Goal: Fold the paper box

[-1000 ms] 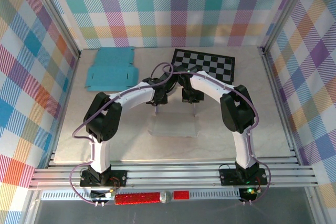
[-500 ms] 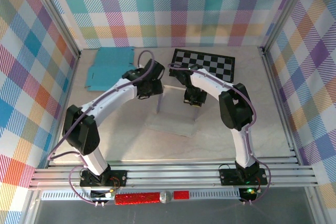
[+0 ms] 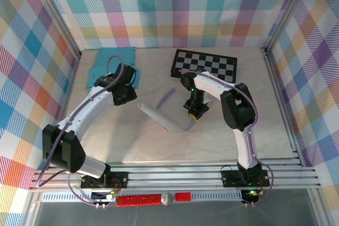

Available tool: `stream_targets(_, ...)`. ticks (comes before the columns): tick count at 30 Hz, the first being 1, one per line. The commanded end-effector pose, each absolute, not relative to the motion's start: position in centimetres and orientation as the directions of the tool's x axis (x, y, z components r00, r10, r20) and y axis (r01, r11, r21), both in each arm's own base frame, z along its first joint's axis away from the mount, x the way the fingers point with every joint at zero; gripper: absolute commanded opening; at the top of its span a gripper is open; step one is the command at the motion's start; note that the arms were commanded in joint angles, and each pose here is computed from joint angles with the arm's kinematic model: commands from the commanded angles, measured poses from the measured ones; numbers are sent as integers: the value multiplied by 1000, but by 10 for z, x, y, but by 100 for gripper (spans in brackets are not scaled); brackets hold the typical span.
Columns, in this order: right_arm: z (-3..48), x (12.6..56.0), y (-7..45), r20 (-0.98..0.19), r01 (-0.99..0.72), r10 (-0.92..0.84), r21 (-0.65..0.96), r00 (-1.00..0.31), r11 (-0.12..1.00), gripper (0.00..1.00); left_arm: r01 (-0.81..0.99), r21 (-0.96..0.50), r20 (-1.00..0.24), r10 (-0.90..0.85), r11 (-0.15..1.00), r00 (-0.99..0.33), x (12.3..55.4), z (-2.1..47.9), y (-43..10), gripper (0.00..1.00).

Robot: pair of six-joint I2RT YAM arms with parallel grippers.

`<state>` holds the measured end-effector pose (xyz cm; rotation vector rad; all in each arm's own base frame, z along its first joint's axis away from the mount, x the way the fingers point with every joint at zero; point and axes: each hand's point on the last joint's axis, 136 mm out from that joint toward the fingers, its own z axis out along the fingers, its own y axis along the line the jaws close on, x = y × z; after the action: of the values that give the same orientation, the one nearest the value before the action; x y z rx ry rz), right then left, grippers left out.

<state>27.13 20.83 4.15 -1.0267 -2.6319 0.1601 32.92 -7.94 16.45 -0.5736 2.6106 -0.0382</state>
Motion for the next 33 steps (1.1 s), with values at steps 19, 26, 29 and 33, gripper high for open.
stream_targets(19,33,226,277,508,856,843,-342,-179,388,0,-349,-418,-179,-452,839,-874,299,83,-147,31)
stream_targets(26,31,222,284,541,875,825,-308,-163,375,16,-349,-495,-173,-485,795,-857,323,72,-164,28)
stream_targets(29,37,223,286,556,879,812,-284,-176,384,28,-352,-504,-168,-489,789,-856,331,69,-168,26)
stream_targets(33,53,227,285,575,887,787,-215,-224,409,53,-342,-506,-197,-492,792,-848,340,76,-168,26)
